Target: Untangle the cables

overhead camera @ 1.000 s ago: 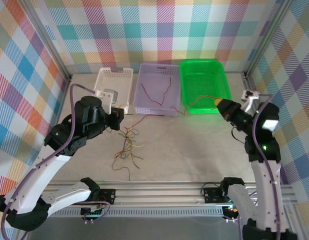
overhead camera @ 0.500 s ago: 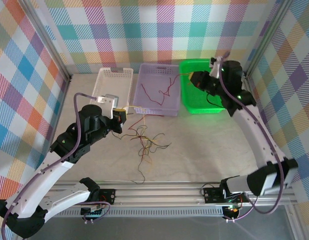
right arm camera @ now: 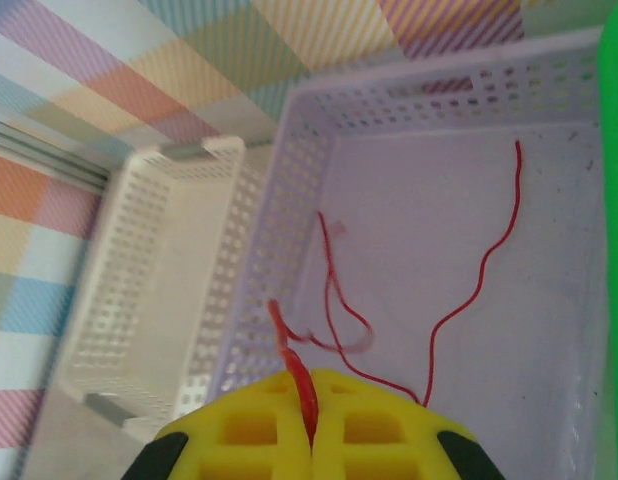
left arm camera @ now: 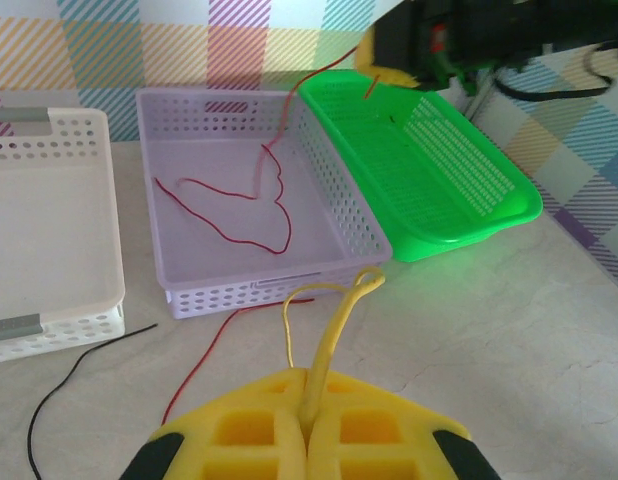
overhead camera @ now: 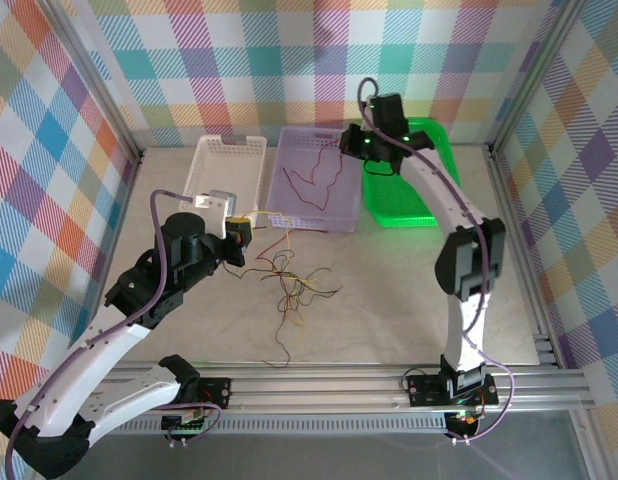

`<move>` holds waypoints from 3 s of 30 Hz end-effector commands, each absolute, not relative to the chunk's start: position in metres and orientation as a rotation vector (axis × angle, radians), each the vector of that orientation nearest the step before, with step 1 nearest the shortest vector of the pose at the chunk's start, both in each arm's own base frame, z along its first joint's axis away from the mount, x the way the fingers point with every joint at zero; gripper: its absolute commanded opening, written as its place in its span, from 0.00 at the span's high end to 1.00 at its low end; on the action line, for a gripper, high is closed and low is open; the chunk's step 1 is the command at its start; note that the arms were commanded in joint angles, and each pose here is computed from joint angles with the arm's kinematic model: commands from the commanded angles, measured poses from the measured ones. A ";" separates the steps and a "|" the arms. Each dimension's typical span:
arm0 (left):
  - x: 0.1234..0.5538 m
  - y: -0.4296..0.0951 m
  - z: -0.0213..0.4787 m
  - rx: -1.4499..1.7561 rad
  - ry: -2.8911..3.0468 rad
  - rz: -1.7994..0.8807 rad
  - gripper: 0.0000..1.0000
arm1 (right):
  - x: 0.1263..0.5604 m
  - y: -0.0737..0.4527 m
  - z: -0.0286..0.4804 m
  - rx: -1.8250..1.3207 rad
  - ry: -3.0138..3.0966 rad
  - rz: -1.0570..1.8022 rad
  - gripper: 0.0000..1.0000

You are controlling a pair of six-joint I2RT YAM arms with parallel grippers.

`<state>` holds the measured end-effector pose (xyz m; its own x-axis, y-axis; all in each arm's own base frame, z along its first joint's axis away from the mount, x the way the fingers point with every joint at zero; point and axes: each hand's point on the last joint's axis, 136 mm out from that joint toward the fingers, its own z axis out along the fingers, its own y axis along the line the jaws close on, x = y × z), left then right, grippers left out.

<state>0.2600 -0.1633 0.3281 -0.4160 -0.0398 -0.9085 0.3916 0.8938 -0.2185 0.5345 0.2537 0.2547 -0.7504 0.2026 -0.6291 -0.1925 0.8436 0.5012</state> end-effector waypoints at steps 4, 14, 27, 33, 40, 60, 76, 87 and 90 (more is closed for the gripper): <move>0.264 -0.156 0.338 0.238 1.892 -0.461 1.00 | 0.543 0.254 0.179 -0.008 2.572 0.482 1.00; 0.265 -0.159 0.333 0.252 1.905 -0.465 1.00 | 0.526 0.257 0.115 -0.052 2.745 0.373 0.95; 0.264 -0.158 0.333 0.256 1.904 -0.464 1.00 | 0.507 0.269 0.175 -0.162 2.655 0.435 0.61; 0.263 -0.158 0.334 0.256 1.902 -0.467 1.00 | 0.496 0.265 0.213 -0.165 2.598 0.462 0.53; 0.262 -0.156 0.336 0.252 1.894 -0.465 1.00 | 0.434 0.310 0.263 -0.427 2.416 0.751 0.51; 0.255 -0.144 0.351 0.194 1.830 -0.471 1.00 | 0.244 0.352 0.152 -0.839 2.223 1.047 0.42; 0.254 -0.140 0.352 0.190 1.822 -0.457 1.00 | 0.248 0.362 0.085 -0.871 2.339 0.876 0.52; 0.252 -0.128 0.362 0.154 1.795 -0.416 1.00 | 0.253 0.343 0.073 -0.826 2.397 0.748 1.00; 0.248 -0.111 0.376 0.083 1.781 -0.372 1.00 | 0.255 0.322 0.064 -0.778 2.448 0.685 1.00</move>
<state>0.2495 -0.1333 0.3483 -0.3159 -0.0879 -0.9447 0.3283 0.9241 -0.1957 0.2539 0.3422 0.0685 -0.7093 -0.3892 -0.5876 -0.6565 0.6684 0.3497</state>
